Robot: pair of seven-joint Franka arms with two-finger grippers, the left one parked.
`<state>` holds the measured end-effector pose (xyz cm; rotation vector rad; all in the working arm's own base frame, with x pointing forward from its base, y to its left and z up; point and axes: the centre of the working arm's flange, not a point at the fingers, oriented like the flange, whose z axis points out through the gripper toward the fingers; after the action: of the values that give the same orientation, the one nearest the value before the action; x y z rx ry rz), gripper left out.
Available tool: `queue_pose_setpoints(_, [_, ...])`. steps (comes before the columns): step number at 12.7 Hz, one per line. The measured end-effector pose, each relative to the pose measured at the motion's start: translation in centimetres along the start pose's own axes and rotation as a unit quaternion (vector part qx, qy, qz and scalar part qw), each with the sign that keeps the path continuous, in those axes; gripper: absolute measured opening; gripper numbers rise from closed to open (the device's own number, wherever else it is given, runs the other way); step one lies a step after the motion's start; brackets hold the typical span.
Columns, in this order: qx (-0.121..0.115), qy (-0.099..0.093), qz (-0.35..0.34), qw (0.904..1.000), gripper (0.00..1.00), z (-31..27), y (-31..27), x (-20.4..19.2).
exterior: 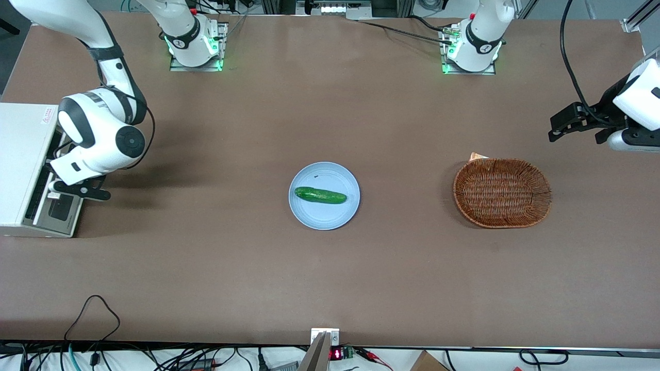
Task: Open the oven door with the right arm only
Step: 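Hook the right gripper on the door handle and pull it outward, then pull the oven door down and open with the right gripper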
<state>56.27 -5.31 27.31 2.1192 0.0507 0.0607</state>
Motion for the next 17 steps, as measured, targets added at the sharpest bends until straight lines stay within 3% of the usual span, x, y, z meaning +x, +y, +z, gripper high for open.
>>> queue_pose_setpoints(7, [0.012,0.023,-0.049,0.9985,0.01,-2.4,-6.0,-0.2])
queue_pose_setpoints(17, [0.038,0.029,-0.080,0.9957,0.01,-1.9,-13.1,-0.1])
